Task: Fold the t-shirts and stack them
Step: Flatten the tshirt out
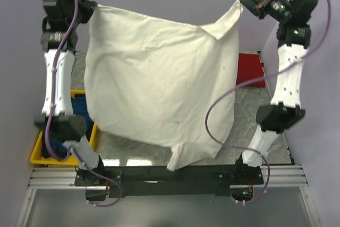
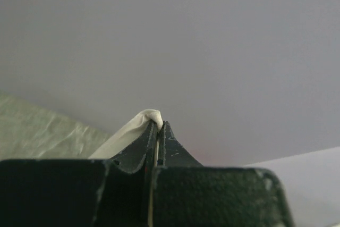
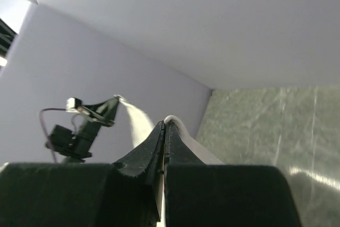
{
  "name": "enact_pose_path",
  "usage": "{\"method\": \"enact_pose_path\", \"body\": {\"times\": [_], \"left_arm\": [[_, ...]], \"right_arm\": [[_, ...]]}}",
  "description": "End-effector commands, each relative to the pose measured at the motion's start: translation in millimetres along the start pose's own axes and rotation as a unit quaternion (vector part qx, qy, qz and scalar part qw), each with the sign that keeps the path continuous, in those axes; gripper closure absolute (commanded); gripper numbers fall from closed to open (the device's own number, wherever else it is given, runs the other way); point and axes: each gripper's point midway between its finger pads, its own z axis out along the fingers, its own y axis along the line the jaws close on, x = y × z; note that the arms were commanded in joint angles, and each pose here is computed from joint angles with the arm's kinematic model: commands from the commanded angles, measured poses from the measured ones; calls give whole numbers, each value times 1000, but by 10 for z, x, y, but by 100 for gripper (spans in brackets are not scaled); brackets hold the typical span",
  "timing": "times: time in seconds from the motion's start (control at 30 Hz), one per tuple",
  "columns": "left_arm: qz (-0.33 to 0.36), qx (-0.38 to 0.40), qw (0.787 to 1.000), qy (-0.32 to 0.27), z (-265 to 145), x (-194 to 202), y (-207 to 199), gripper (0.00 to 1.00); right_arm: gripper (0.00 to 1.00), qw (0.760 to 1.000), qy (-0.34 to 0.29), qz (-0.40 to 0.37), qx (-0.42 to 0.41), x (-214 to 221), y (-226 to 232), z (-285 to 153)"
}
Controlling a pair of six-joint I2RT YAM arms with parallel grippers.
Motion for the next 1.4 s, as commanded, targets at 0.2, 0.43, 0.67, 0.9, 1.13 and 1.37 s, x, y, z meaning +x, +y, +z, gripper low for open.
{"method": "enact_pose_path", "body": {"times": [0.2, 0.43, 0.67, 0.9, 1.13, 1.37], "left_arm": [[-20, 196, 978, -69, 500, -570, -760, 100], [29, 241, 959, -146, -230, -916, -1055, 100], [16, 158, 981, -112, -378, -491, -384, 100], [-61, 11, 998, -8, -689, 714, 979, 100], [-120, -203, 970, 55, -1352, 1866, 2483, 99], [-108, -296, 948, 40, -1745, 2029, 2947, 99]], "right_arm": [[100, 957, -134, -20, -255, -918, 840, 11], [100, 936, -212, -130, -250, -901, 1453, -540], [100, 969, -138, -69, -192, -305, 783, -575], [100, 991, -118, 30, 47, 900, -949, -831], [100, 967, 4, 167, 192, 2635, -2450, -1277], [100, 938, 76, 184, 285, 3748, -2930, -1878]]}}
